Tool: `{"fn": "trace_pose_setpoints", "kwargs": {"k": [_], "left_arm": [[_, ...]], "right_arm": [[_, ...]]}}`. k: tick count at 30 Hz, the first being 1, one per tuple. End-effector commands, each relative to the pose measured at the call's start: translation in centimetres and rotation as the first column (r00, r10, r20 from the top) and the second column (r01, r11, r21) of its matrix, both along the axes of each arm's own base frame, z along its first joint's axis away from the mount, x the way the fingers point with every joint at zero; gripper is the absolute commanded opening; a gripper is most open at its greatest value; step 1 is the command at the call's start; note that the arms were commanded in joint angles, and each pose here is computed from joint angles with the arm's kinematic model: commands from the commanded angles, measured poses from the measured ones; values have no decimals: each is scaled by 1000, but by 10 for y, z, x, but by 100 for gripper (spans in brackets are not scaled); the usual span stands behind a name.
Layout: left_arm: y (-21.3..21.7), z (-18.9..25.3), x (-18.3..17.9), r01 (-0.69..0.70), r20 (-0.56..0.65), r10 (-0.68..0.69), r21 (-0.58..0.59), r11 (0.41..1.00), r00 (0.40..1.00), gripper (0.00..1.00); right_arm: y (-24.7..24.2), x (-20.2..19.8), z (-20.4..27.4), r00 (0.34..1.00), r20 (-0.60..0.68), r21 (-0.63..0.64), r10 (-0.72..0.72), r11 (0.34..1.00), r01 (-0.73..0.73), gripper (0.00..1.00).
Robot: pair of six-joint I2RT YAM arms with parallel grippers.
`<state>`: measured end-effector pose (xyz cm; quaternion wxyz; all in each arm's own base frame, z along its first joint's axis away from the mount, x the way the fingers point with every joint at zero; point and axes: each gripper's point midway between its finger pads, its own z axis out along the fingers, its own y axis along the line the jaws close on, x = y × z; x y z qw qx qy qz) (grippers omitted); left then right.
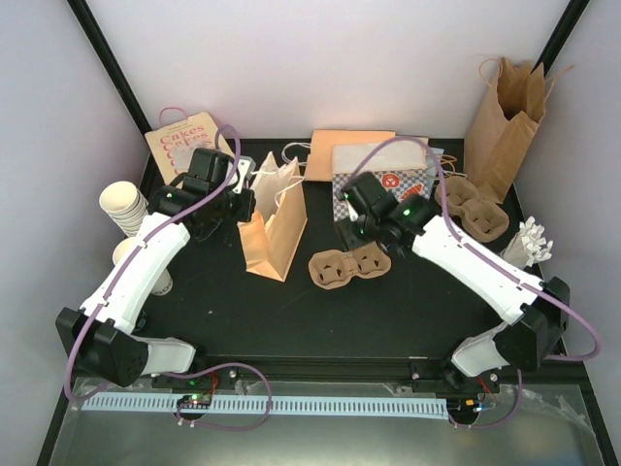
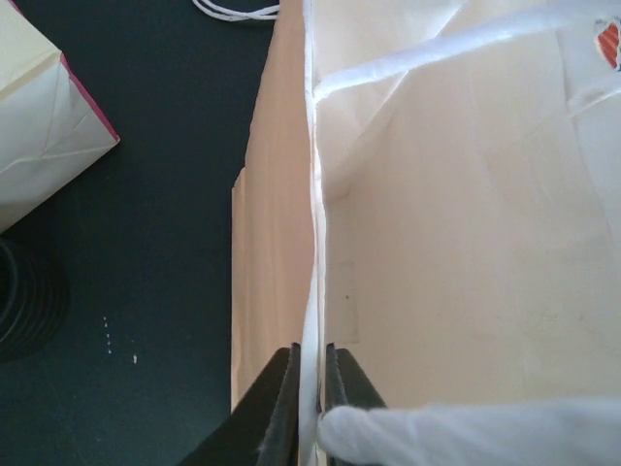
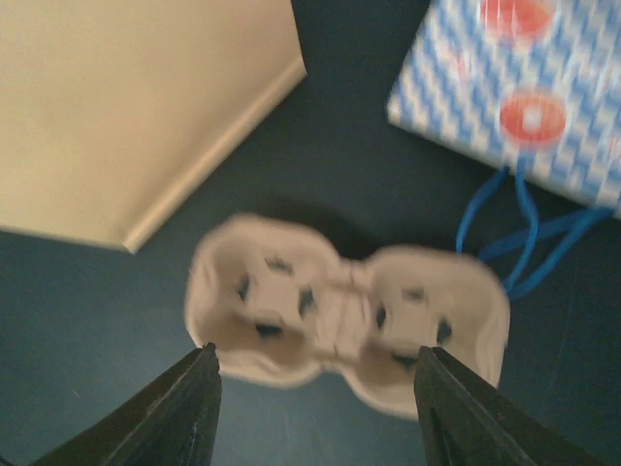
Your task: Pack the takeout coffee
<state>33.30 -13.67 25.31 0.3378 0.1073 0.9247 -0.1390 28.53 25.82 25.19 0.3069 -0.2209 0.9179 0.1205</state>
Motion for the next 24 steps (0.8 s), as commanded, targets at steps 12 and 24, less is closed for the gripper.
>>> {"fn": "trace_pose_setpoints", "kwargs": {"k": [12,24], "left_arm": [[0,37,-6,26,123,-20,-44,999,992,2],[3,59,-15,43,228,-28,-59,997,973,2]], "right_arm": [[-9,-11,-127,968,-220,-103,-118,990,97,68],[-9,1,-185,940,-269,-183,-208,970,162,68]]}}
